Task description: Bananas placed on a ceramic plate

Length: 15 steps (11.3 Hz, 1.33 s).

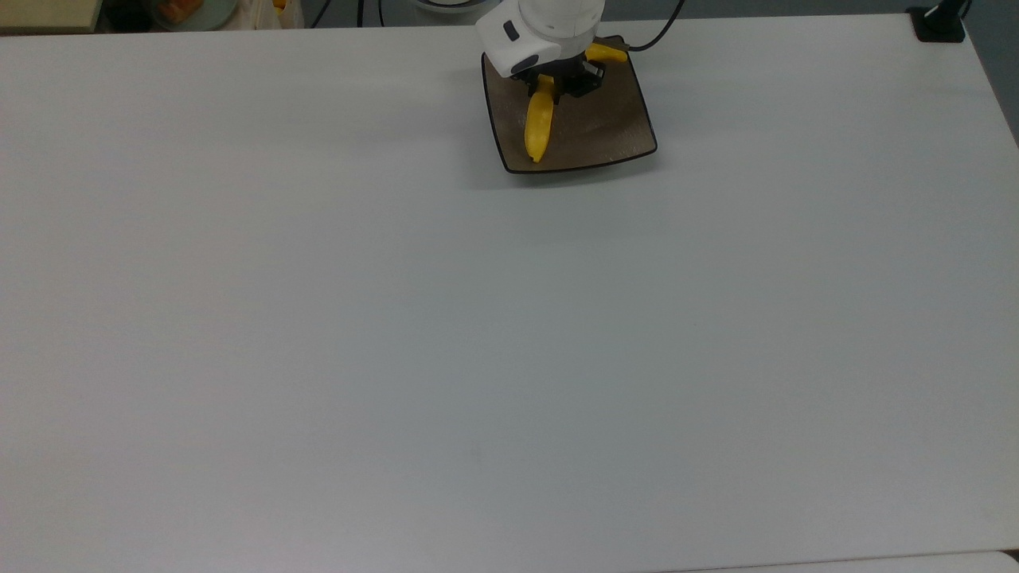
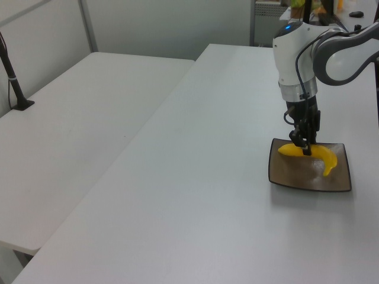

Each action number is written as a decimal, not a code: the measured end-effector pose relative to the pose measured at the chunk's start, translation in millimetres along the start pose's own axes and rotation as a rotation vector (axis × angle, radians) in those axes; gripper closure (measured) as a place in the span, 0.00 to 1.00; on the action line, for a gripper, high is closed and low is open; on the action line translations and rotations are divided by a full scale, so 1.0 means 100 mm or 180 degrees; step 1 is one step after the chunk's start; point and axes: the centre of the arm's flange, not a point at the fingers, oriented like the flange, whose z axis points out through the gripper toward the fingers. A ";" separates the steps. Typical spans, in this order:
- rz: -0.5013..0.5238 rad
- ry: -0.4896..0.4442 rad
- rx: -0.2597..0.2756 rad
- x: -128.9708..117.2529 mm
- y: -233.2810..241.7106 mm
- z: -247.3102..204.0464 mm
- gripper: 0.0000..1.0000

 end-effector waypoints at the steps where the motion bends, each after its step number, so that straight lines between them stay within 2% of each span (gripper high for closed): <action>1: -0.0007 0.0009 -0.0016 0.00 0.00 0.00 0.67; 2: -0.0011 0.0013 -0.0027 0.00 0.01 0.00 0.65; 3: -0.0012 0.0010 -0.0033 0.00 0.01 0.01 0.52; 4: -0.0025 0.0023 -0.0064 0.00 0.01 0.02 0.51; 7: -0.0055 0.0028 -0.0144 0.00 0.03 0.06 0.33; 9: -0.0114 0.0024 -0.0197 -0.05 -0.02 0.07 0.05; 10: -0.0153 0.0058 -0.0204 -0.07 -0.07 0.04 0.01; 12: -0.0200 0.0198 -0.0229 -0.04 -0.11 -0.20 0.00; 15: -0.0163 0.0383 -0.0149 0.02 -0.10 -0.89 0.00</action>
